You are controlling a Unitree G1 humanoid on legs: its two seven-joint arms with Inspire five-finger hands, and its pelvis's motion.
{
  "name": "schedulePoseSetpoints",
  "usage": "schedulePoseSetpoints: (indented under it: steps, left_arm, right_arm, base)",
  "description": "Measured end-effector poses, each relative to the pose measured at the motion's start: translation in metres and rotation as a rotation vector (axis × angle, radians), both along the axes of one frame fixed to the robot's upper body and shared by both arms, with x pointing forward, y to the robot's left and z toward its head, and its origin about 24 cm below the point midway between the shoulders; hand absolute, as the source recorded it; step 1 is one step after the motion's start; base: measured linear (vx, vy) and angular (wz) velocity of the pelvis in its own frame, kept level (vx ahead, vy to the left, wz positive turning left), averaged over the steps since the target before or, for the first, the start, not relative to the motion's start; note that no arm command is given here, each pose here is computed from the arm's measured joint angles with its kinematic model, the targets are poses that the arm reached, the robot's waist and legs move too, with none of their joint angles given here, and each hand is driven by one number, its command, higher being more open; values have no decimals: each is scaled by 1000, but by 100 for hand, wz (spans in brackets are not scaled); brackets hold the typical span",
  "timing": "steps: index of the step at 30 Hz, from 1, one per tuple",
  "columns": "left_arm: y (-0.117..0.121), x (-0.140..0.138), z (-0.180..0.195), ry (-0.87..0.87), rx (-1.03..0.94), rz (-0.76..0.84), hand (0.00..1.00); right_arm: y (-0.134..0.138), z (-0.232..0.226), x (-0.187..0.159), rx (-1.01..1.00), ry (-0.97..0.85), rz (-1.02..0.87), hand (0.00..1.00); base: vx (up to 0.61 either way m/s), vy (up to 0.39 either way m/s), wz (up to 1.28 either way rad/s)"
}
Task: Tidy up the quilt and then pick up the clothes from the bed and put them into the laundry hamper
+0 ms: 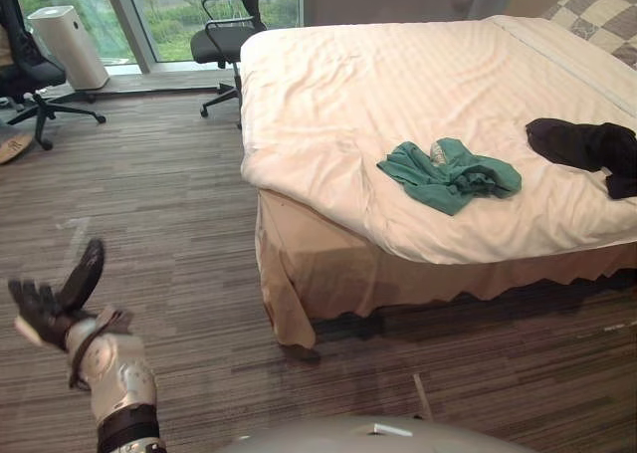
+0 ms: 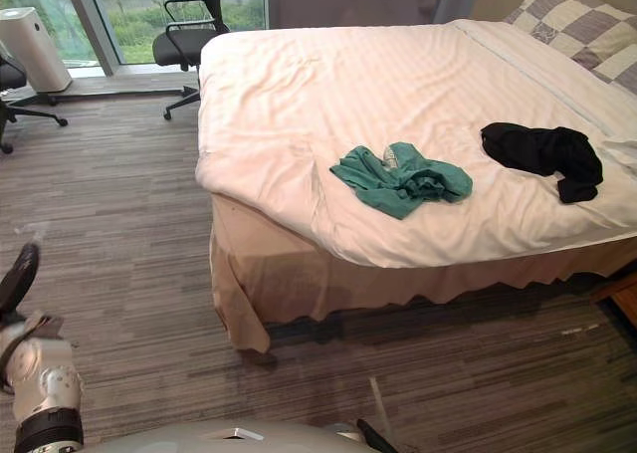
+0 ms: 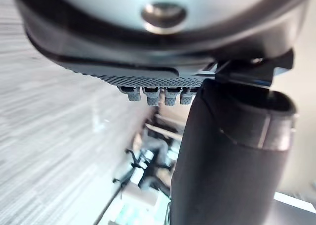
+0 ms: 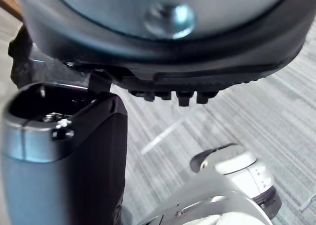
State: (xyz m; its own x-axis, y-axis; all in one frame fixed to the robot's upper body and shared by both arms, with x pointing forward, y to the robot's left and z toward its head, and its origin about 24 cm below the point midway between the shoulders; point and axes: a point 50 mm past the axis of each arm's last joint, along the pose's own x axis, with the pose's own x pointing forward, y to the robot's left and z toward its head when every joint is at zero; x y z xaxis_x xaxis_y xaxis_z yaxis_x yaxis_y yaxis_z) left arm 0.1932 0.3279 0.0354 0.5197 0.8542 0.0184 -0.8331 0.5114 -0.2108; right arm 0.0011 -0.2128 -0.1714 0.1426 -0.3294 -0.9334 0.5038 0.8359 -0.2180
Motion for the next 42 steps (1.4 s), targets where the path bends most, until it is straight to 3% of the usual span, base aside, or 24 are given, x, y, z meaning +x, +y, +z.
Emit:
schedulePoseSetpoints:
  steps: [10, 16, 19, 24, 29, 34, 35, 38, 42]
  left_arm:
    - [-78, 89, 77, 73, 716, -442, 100]
    - [-118, 141, 153, -41, 1002, -477, 100]
    - [-122, 154, 194, -88, 1076, -423, 100]
    - [-121, 167, 230, -65, 1152, -344, 100]
    - [-102, 175, 274, -7, 1195, -223, 100]
    - [-107, 177, 310, -26, 1249, -179, 100]
    - [-108, 177, 315, -33, 1254, -175, 0]
    - [-110, 176, 328, -32, 1301, -171, 0]
    - [-122, 183, 322, 35, 1375, -380, 0]
  right_arm:
    - [-8, 2, 0, 13, -49, -49, 100]
    - [-9, 3, 8, 5, -77, -77, 100]
    - [-6, 2, 16, 8, -90, -92, 100]
    - [-3, 4, 32, -4, -135, -81, 100]
    - [-1, 10, 55, -37, -221, -60, 100]
    - [0, 20, 79, -51, -340, -33, 100]
    - [-1, 23, 85, -58, -367, -25, 100]
    - [1, 31, 100, -67, -434, -12, 100]
    - [0, 51, 126, -81, -581, 60, 100]
  base:
    - [-36, -14, -25]
    - [-75, -27, -24]
    - [-73, -52, -18]
    - [-28, -27, -6]
    - [-17, -6, -4]
    - [1, -6, 2]
    - [0, -6, 7]
    - [7, 7, -4]
    - [45, 13, -15]
